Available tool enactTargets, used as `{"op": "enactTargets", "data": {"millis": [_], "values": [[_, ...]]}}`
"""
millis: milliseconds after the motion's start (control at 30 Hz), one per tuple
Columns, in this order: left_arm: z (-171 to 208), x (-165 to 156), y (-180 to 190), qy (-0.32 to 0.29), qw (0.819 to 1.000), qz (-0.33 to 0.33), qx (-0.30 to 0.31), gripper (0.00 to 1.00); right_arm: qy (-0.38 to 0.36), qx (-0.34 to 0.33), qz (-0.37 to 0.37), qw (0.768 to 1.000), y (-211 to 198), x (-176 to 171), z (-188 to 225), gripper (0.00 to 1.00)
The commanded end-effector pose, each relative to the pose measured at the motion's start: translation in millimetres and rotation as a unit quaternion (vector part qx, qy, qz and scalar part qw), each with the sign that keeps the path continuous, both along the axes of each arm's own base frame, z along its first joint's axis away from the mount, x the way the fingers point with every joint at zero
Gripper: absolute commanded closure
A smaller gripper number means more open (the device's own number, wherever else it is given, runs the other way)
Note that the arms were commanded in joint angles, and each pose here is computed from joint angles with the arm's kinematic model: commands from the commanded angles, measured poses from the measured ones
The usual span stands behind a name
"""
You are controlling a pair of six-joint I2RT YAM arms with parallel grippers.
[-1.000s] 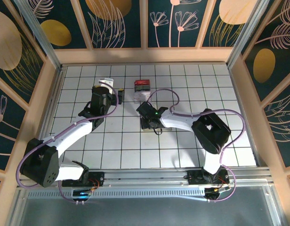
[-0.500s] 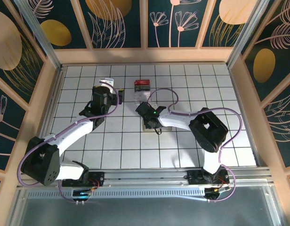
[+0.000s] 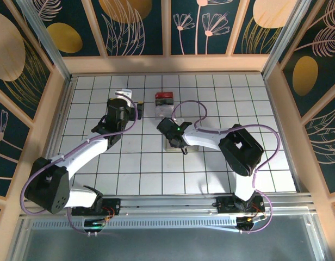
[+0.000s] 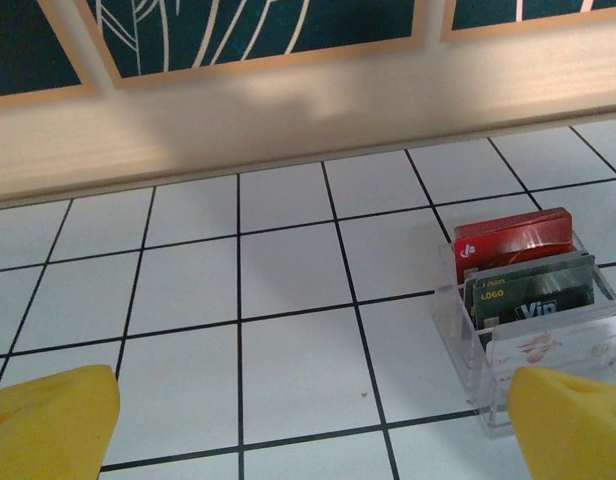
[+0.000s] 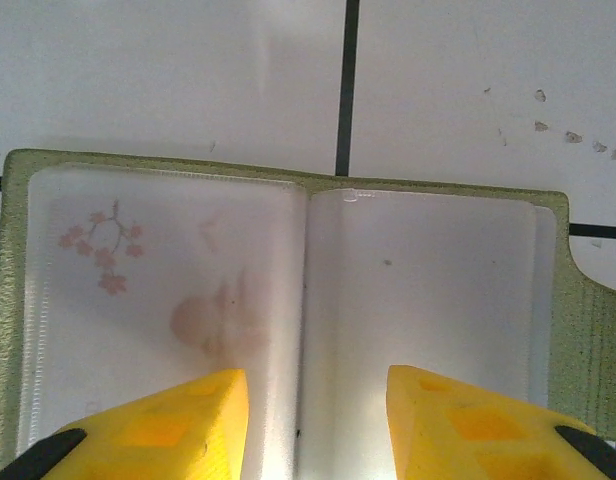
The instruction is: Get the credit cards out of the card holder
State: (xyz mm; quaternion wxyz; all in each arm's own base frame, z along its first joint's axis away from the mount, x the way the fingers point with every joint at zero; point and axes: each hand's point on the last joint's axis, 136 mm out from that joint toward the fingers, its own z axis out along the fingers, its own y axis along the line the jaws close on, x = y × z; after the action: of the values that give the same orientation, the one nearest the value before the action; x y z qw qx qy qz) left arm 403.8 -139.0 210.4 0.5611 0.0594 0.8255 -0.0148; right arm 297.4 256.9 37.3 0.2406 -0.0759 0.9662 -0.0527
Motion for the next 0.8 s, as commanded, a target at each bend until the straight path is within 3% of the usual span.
{"op": "enactTargets", "data": {"millis": [0,333,767], "values": [[-2,3,-3,0.018,1.0,-0.001,-0.013,0.01,-0.016,0.011,-0.011,1.0,-1,6,14,0.59],[-3,-3,27,0.0,0.994,0.096,-0.06,0.01,-0.002,0.1,0.058,0.993,56,-9,33,0.63],[-11,-3,27,0.01,0.993,0.102,-0.06,0.01,0.04,0.05,0.054,0.996,48,-16,-10,0.5]]}}
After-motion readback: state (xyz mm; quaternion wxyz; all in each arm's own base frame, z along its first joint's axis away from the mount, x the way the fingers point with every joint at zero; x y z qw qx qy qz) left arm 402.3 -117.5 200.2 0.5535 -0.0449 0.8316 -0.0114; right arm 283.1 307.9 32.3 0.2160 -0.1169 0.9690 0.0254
